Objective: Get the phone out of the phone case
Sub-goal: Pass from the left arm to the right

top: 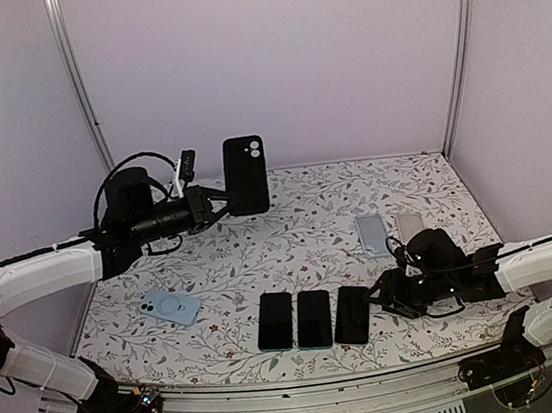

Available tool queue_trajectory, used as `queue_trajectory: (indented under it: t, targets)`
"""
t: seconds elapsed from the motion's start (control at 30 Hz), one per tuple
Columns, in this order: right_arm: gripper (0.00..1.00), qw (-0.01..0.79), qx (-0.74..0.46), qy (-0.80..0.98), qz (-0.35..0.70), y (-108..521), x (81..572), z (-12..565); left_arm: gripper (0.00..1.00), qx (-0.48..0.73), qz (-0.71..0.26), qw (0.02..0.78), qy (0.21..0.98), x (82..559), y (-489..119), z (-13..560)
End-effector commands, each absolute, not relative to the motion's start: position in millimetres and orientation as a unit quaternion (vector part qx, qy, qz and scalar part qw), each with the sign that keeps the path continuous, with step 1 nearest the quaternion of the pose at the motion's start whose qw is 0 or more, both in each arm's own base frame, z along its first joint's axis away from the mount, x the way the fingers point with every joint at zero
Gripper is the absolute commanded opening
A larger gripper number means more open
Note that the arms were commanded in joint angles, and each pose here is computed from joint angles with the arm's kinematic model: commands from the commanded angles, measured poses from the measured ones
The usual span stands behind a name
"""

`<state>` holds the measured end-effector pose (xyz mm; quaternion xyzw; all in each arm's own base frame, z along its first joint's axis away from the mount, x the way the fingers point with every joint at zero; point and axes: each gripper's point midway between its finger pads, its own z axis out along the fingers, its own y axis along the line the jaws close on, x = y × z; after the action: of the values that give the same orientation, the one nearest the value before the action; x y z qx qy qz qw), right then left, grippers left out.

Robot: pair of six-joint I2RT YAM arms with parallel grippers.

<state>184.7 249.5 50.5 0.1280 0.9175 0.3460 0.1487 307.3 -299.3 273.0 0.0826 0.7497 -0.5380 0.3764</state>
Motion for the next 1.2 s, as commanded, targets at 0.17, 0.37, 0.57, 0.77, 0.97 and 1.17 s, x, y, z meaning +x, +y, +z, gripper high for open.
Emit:
queue_trajectory:
  t: [0.17,0.37,0.57,0.77,0.97,1.17]
  targets:
    - [0.63,0.252,0.074,0.884,0.386,261,246,138,0.00,0.109,-0.553,0.343,0.751,317,-322,264]
    - [0.64,0.324,0.030,0.877,0.354,275,286,194,0.00,0.107,-0.526,0.338,0.773,323,-344,245]
    - [0.64,0.365,0.012,0.872,0.325,285,316,222,0.00,0.101,-0.492,0.350,0.791,329,-357,236]
    - [0.62,0.378,0.000,0.862,0.339,304,334,240,0.00,0.098,-0.463,0.349,0.809,331,-367,225]
    - [0.54,0.373,-0.018,0.851,0.369,324,339,249,0.00,0.092,-0.458,0.345,0.814,330,-375,218]
    - [0.45,0.360,-0.027,0.849,0.386,341,346,250,0.00,0.101,-0.462,0.343,0.812,325,-387,218]
